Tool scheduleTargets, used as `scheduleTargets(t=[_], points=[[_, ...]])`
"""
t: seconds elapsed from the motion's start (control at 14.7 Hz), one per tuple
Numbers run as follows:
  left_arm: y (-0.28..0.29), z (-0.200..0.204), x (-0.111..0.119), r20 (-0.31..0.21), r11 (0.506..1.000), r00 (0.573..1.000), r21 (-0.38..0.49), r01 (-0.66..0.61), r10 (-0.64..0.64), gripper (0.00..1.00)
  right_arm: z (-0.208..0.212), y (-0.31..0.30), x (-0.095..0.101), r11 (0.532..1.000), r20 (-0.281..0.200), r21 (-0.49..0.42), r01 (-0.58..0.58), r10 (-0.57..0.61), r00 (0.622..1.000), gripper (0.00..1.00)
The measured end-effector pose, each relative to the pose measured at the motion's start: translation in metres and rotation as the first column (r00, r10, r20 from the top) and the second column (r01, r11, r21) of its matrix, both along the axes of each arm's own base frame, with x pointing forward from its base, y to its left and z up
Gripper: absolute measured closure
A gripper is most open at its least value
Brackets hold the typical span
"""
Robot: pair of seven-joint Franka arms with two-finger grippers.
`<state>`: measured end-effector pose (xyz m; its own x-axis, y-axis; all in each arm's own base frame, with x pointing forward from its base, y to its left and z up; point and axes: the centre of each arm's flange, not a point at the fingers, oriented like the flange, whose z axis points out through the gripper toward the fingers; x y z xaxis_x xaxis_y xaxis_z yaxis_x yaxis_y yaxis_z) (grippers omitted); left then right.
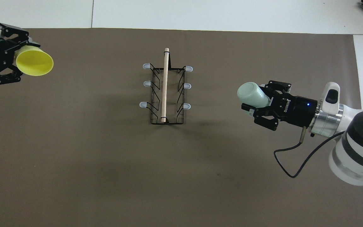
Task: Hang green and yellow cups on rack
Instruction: 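Lift the yellow cup with the left gripper while the right gripper lifts the green cup, then carry the yellow cup with the left gripper while the right gripper carries the green cup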
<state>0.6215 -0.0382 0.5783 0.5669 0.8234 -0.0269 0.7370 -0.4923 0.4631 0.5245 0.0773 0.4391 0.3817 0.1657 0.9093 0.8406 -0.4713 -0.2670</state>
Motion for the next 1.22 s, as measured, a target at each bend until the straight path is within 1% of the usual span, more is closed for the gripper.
scheduleTargets(t=[0.14, 0.27, 0.48, 0.54, 0.68, 0.75, 0.82, 0.95, 1.09, 1.22], points=[[-0.045, -0.004, -0.015, 0.070, 0.995, 0.995, 0.071, 0.067, -0.071, 0.33, -0.011, 0.012, -0.006, 0.998, 0.024, 0.061, 0.018, -0.019, 1.000, 0.30], [-0.082, -0.014, -0.029, 0.129, 0.980, 0.981, 0.156, 0.122, -0.142, 0.33, -0.020, 0.030, -0.013, 0.992, 0.049, 0.118, 0.038, -0.044, 0.998, 0.30], [-0.117, -0.025, -0.042, 0.231, 0.946, 0.942, 0.272, 0.178, -0.243, 0.33, -0.029, 0.067, -0.024, 0.979, 0.061, 0.192, 0.074, -0.087, 0.994, 0.30], [-0.128, -0.028, -0.046, 0.251, 0.931, 0.926, 0.306, 0.199, -0.281, 0.33, -0.032, 0.079, -0.028, 0.974, 0.070, 0.209, 0.086, -0.102, 0.992, 0.30], [-0.153, -0.031, -0.055, 0.267, 0.882, 0.887, 0.397, 0.256, -0.377, 0.33, -0.044, 0.096, -0.031, 0.963, 0.091, 0.244, 0.114, -0.140, 0.986, 0.30], [-0.163, -0.031, -0.059, 0.272, 0.844, 0.860, 0.457, 0.279, -0.432, 0.33, -0.052, 0.103, -0.031, 0.959, 0.096, 0.255, 0.126, -0.155, 0.983, 0.30], [-0.173, -0.030, -0.063, 0.271, 0.804, 0.833, 0.513, 0.299, -0.482, 0.33, -0.061, 0.110, -0.032, 0.955, 0.096, 0.265, 0.133, -0.164, 0.982, 0.30], [-0.191, -0.030, -0.071, 0.260, 0.738, 0.791, 0.593, 0.321, -0.553, 0.33, -0.073, 0.123, -0.035, 0.952, 0.096, 0.274, 0.133, -0.165, 0.982, 0.30], [-0.207, -0.032, -0.079, 0.266, 0.691, 0.770, 0.660, 0.293, -0.580, 0.33, -0.080, 0.138, -0.039, 0.949, 0.095, 0.285, 0.133, -0.166, 0.982, 0.30], [-0.225, -0.040, -0.091, 0.302, 0.671, 0.766, 0.709, 0.218, -0.568, 0.33, -0.079, 0.152, -0.043, 0.939, 0.105, 0.315, 0.140, -0.181, 0.978, 0.30]])
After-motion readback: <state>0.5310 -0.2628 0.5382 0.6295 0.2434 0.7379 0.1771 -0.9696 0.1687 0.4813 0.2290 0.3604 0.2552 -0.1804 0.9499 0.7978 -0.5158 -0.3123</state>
